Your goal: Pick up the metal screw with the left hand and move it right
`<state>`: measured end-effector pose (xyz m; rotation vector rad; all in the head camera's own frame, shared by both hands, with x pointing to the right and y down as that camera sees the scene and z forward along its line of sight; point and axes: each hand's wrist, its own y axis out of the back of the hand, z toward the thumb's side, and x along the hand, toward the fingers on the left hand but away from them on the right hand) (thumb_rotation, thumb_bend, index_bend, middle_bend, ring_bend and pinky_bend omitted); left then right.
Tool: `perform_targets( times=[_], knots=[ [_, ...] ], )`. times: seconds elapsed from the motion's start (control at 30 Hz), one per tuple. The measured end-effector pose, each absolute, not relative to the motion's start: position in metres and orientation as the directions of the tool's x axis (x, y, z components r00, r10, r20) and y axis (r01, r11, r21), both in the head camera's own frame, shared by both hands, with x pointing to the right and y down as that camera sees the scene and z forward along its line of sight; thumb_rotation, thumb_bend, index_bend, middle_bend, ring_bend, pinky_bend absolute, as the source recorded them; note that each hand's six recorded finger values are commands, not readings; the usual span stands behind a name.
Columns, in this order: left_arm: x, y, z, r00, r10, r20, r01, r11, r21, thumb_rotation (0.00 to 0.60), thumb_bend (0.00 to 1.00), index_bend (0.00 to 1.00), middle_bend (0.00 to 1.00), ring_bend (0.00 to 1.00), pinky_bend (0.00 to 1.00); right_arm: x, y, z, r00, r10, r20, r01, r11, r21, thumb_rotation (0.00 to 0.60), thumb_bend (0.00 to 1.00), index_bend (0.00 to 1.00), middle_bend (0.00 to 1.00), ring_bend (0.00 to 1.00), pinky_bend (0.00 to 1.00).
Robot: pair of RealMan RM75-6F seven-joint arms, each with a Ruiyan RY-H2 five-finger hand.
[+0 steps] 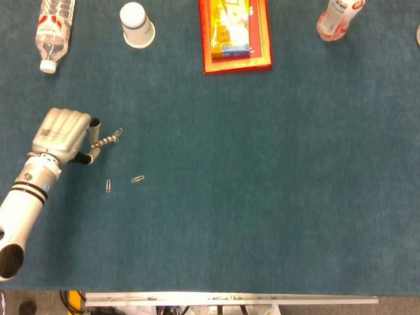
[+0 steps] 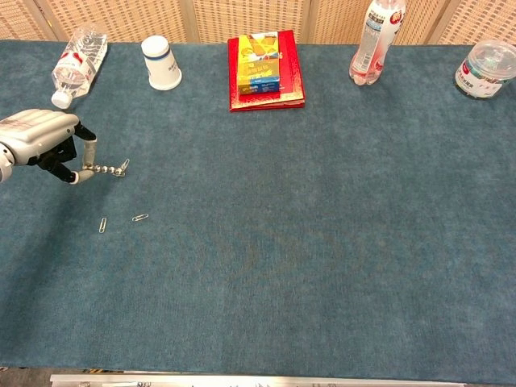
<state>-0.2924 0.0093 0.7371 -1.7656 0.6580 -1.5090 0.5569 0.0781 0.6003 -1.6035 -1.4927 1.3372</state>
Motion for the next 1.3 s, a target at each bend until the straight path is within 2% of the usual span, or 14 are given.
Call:
perform_targets(
  times=[0.23,0.43,0.53,0.63,0.67,0.7,0.77,0.87,0.97,1.13,1.3],
  knots=[
    [-0.300,0.015,0.741,0.181,-0.749,0.638,0.062,-0.639,-0.767,0.600,0.32,0.50,1.00,0.96,0.79,0.556,0.078,0.600,-0.122,0.951,-0.284,0.384,-0.219,-0.897,0.600,0.00,0.25,0.14,0.06,0.28],
    [-0.310,0.020,0.742,0.165,-0.743,0.649,0.045,-0.652,-0.757,0.600,0.18,0.41,1.00,0.92,0.79,0.557,0.078,0.599,-0.123,0.951,-0.282,0.384,-0.217,-0.897,0.600,0.00,0.25,0.14,0.06,0.28],
    [-0.316,0.023,0.742,0.151,-0.738,0.658,0.043,-0.660,-0.750,0.600,0.14,0.36,0.99,0.84,0.75,0.557,0.078,0.598,-0.123,0.951,-0.282,0.384,-0.217,-0.898,0.600,0.00,0.25,0.14,0.06,0.28],
    [-0.324,0.027,0.742,0.133,-0.727,0.673,0.051,-0.674,-0.737,0.600,0.14,0.32,0.87,0.71,0.65,0.557,0.078,0.598,-0.122,0.952,-0.282,0.382,-0.217,-0.898,0.600,0.00,0.25,0.14,0.06,0.28],
    [-0.326,0.028,0.741,0.127,-0.725,0.677,0.054,-0.676,-0.735,0.600,0.13,0.31,0.77,0.64,0.60,0.557,0.078,0.598,-0.122,0.952,-0.282,0.382,-0.217,-0.898,0.600,0.00,0.25,0.14,0.06,0.28],
    [-0.330,0.030,0.740,0.118,-0.725,0.678,0.055,-0.677,-0.734,0.600,0.13,0.31,0.73,0.60,0.58,0.557,0.078,0.597,-0.121,0.952,-0.282,0.381,-0.217,-0.899,0.600,0.00,0.25,0.14,0.06,0.28],
    [-0.336,0.031,0.736,0.103,-0.731,0.675,0.048,-0.674,-0.737,0.600,0.13,0.32,0.52,0.44,0.54,0.557,0.078,0.596,-0.121,0.952,-0.281,0.377,-0.218,-0.900,0.600,0.00,0.25,0.14,0.06,0.28],
    [-0.348,0.031,0.727,0.073,-0.742,0.667,0.024,-0.667,-0.745,0.600,0.13,0.33,0.33,0.31,0.51,0.556,0.077,0.595,-0.118,0.952,-0.281,0.367,-0.221,-0.903,0.600,0.00,0.25,0.14,0.06,0.28],
    [-0.366,0.030,0.712,0.035,-0.764,0.644,-0.002,-0.645,-0.764,0.600,0.14,0.35,0.25,0.26,0.46,0.556,0.076,0.593,-0.116,0.952,-0.283,0.356,-0.226,-0.907,0.600,0.00,0.25,0.14,0.06,0.28],
    [-0.394,0.034,0.679,-0.026,-0.817,0.575,-0.052,-0.574,-0.817,0.600,0.14,0.38,0.21,0.23,0.44,0.552,0.076,0.591,-0.114,0.950,-0.290,0.344,-0.236,-0.909,0.600,0.00,0.25,0.14,0.06,0.28],
    [-0.415,0.053,0.652,-0.075,-0.851,0.520,-0.101,-0.512,-0.853,0.600,0.13,0.40,0.21,0.16,0.39,0.548,0.078,0.591,-0.114,0.947,-0.300,0.333,-0.248,-0.910,0.600,0.00,0.25,0.14,0.06,0.28]
  ],
)
